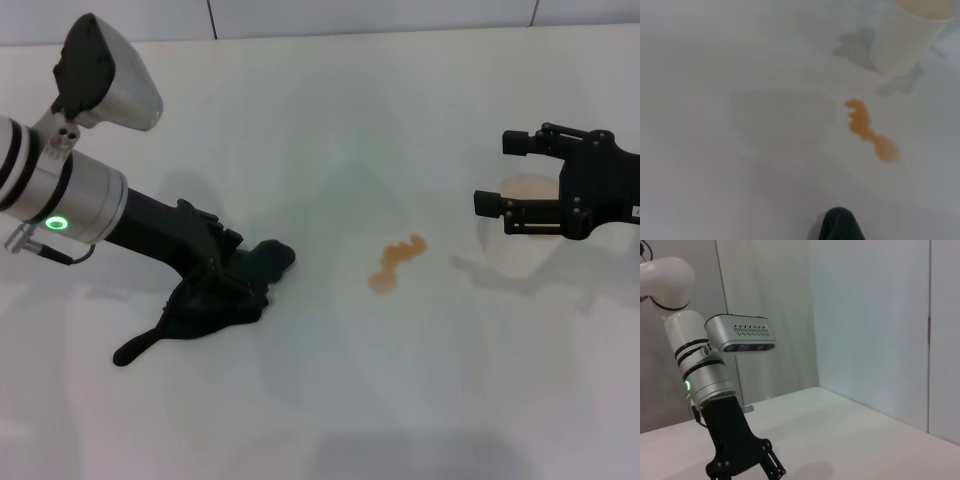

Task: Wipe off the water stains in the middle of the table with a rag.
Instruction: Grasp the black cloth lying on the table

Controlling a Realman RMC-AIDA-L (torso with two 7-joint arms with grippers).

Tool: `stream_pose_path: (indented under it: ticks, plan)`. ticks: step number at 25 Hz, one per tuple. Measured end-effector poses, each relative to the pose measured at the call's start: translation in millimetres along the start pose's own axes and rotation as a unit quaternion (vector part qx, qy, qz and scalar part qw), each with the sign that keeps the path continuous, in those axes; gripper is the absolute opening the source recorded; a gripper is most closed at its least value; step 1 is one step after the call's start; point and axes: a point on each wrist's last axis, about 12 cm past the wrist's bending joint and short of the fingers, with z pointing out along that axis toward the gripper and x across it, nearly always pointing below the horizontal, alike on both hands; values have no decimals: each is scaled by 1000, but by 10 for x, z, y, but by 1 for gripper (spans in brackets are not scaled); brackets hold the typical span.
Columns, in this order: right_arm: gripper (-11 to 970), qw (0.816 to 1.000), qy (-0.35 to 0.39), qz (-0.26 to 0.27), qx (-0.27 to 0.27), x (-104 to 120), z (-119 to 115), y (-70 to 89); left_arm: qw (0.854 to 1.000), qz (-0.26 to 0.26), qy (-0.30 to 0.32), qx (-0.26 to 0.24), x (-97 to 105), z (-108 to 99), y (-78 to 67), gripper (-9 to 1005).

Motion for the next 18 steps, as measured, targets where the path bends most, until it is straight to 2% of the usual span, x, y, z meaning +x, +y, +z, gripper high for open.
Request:
stream_pose_path:
  ticks: [18]
  plan:
    - [866, 1000, -9, 14, 1, 49, 4, 2, 1000, -14, 6, -10, 173, -53, -1, 847]
